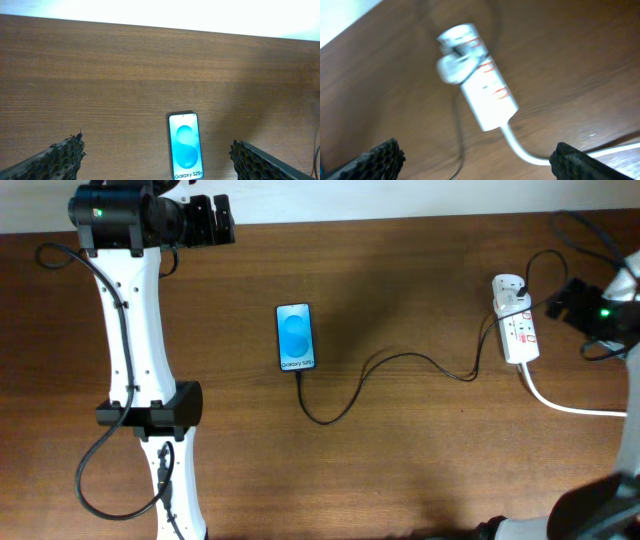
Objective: Plug charger to phone and switch on socket
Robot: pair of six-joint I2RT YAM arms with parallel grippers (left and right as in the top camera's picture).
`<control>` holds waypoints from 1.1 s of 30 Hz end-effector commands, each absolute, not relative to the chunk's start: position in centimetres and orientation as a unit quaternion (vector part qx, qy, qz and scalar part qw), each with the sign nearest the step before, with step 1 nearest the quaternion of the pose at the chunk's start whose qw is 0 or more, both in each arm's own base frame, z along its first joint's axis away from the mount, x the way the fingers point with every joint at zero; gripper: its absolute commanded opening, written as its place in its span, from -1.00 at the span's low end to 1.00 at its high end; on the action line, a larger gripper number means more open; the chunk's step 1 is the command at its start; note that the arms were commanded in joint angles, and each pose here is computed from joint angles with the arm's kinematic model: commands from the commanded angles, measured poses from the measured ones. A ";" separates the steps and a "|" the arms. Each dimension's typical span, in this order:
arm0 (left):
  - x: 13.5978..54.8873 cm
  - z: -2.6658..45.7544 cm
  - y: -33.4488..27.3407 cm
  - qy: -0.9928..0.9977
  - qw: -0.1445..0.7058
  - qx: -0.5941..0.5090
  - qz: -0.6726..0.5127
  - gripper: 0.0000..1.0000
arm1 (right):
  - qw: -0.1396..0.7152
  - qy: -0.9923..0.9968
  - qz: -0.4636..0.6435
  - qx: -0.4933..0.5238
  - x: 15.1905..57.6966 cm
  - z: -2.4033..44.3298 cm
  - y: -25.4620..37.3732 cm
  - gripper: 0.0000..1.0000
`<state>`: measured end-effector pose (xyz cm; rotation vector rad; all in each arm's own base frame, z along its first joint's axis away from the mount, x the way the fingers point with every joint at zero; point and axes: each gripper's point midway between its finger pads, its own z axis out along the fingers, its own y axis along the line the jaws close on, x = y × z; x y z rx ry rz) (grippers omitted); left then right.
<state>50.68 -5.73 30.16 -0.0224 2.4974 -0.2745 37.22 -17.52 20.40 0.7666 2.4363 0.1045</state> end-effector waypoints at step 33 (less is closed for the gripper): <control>50.3 31.3 -5.4 0.942 0.322 -0.008 -0.100 0.99 | 0.226 0.916 0.032 0.330 45.0 1.3 -22.2 0.97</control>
